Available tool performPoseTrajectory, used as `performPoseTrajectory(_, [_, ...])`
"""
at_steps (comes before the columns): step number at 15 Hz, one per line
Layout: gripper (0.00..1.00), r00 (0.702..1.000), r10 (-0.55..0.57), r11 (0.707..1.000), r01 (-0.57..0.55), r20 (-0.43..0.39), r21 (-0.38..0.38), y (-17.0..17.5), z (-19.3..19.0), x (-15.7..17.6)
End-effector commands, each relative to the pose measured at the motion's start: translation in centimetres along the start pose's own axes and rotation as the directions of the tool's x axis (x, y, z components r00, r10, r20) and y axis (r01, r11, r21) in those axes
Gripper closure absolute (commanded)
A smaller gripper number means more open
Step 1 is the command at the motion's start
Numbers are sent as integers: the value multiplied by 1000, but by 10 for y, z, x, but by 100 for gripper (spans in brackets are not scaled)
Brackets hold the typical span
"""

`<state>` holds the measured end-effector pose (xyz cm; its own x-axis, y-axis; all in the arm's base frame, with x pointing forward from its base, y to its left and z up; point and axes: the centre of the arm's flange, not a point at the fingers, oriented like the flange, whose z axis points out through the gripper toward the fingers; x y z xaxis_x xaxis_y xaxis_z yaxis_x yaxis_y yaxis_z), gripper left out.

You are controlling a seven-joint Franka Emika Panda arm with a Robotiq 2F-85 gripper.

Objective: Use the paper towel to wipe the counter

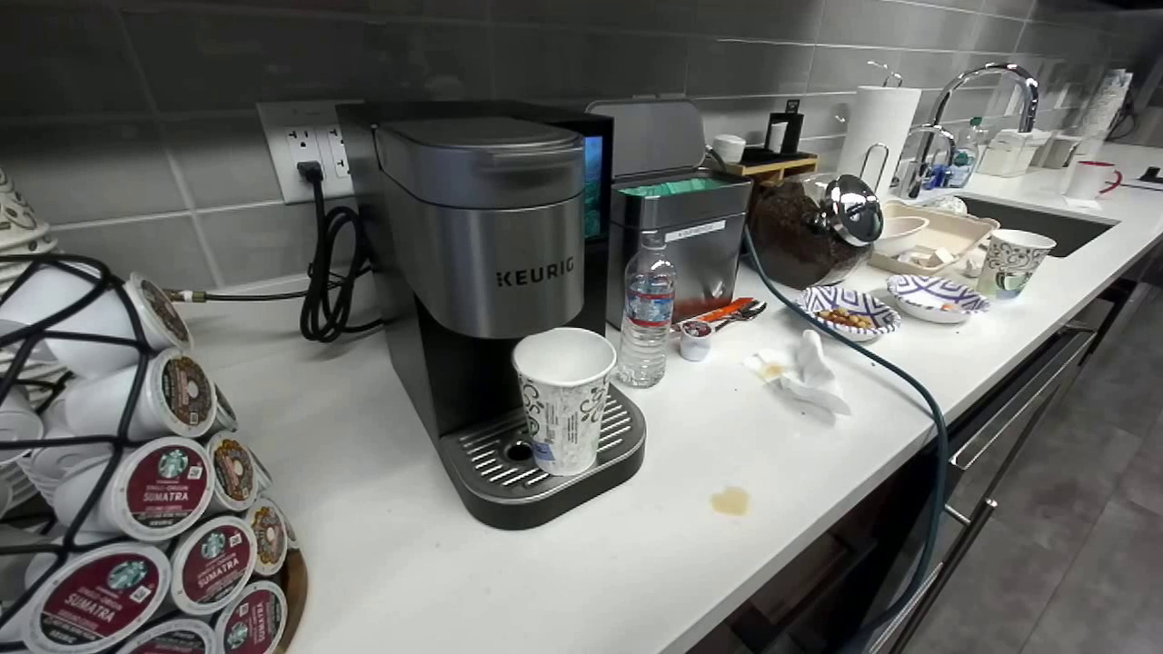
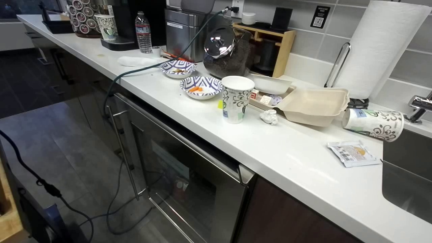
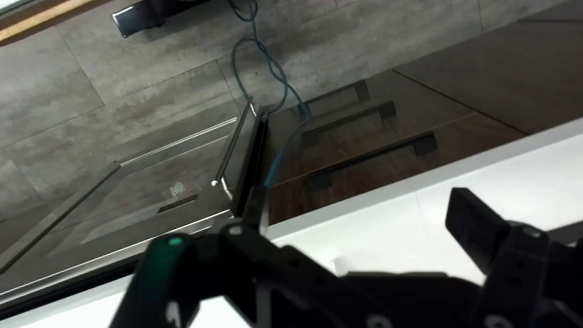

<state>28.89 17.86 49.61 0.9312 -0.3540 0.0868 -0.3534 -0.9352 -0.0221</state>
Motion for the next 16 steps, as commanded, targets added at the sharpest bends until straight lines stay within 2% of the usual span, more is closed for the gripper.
performPoseTrajectory(1, [0, 986, 162, 985, -160, -26, 65, -57, 29, 31])
performPoseTrajectory(4, [0, 966, 247, 968, -242, -77, 61, -96, 61, 64])
performPoseTrajectory(6, [0, 962, 254, 967, -252, -100, 27, -102, 82, 95])
performPoseTrajectory(9, [0, 968, 221, 973, -228, -116, -46, -88, 99, 146])
performPoseTrajectory(11, [0, 965, 233, 966, -244, -117, -84, -74, 109, 180])
performPoseTrajectory(12, [0, 963, 253, 959, -262, -93, -107, -69, 110, 189])
performPoseTrajectory(13, [0, 965, 228, 969, -238, -126, -70, -54, 108, 163])
performPoseTrajectory(16, [0, 964, 249, 962, -257, -95, -92, -50, 117, 189])
